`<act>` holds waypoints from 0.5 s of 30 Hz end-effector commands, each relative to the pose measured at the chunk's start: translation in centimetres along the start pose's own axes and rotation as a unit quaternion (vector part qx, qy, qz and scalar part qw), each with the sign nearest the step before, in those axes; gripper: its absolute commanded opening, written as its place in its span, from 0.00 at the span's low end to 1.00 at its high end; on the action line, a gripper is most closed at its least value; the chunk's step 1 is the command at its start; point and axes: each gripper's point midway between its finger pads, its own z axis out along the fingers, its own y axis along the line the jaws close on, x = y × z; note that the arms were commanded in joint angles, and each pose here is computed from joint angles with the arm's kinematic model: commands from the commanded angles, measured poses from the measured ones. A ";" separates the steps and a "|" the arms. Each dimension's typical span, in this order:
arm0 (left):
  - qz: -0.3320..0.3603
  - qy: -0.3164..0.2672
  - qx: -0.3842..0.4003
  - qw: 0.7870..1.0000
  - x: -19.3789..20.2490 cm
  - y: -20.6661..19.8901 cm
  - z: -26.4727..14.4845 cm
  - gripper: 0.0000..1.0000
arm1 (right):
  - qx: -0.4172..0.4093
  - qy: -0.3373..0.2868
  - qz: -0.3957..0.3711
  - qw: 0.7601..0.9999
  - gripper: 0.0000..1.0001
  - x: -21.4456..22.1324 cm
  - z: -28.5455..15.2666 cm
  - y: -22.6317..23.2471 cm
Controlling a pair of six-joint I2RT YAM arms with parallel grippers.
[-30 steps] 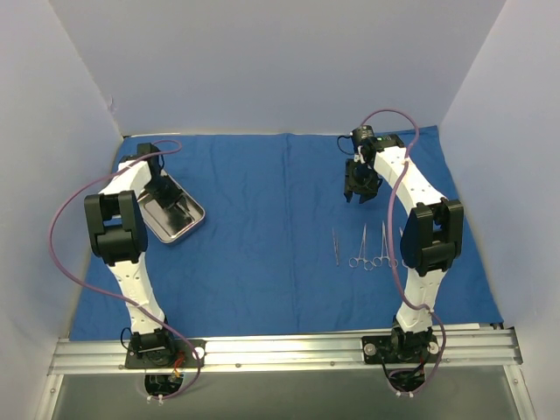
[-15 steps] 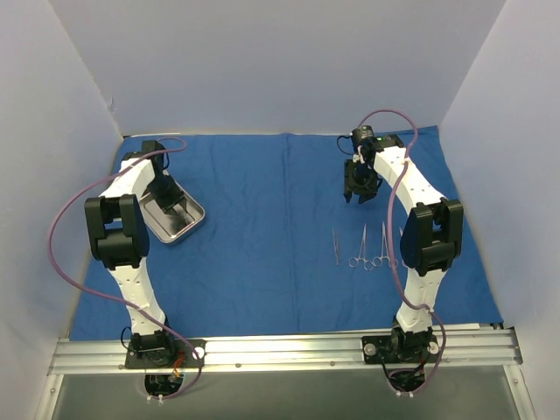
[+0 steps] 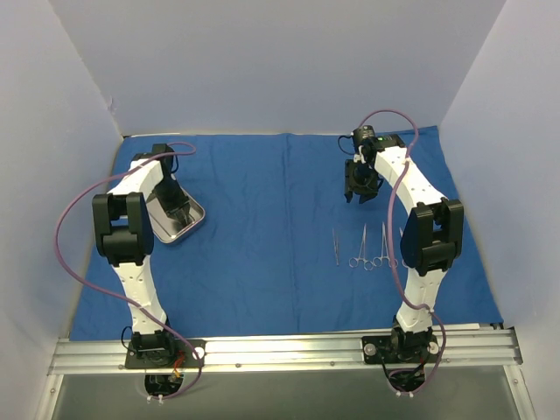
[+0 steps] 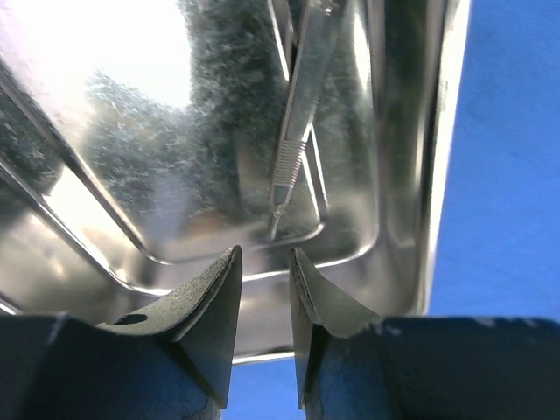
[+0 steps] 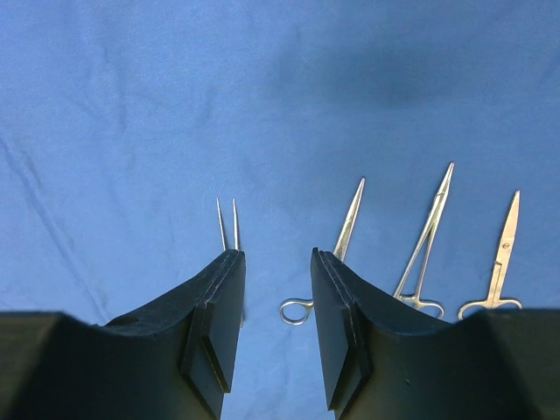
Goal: Open and lay out the surgical kit
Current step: Pick up the medical item from the container.
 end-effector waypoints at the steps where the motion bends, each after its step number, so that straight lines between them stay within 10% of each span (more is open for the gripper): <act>1: 0.008 -0.009 -0.016 1.000 -0.7 0.4 0.0 0.36 | 0.004 0.007 -0.001 1.000 0.36 0.5 -0.8 -0.5; 15: 0.018 -0.002 -0.015 1.000 -1.3 -0.1 1.0 0.35 | -0.001 0.011 0.007 1.000 0.37 0.5 -0.4 -0.3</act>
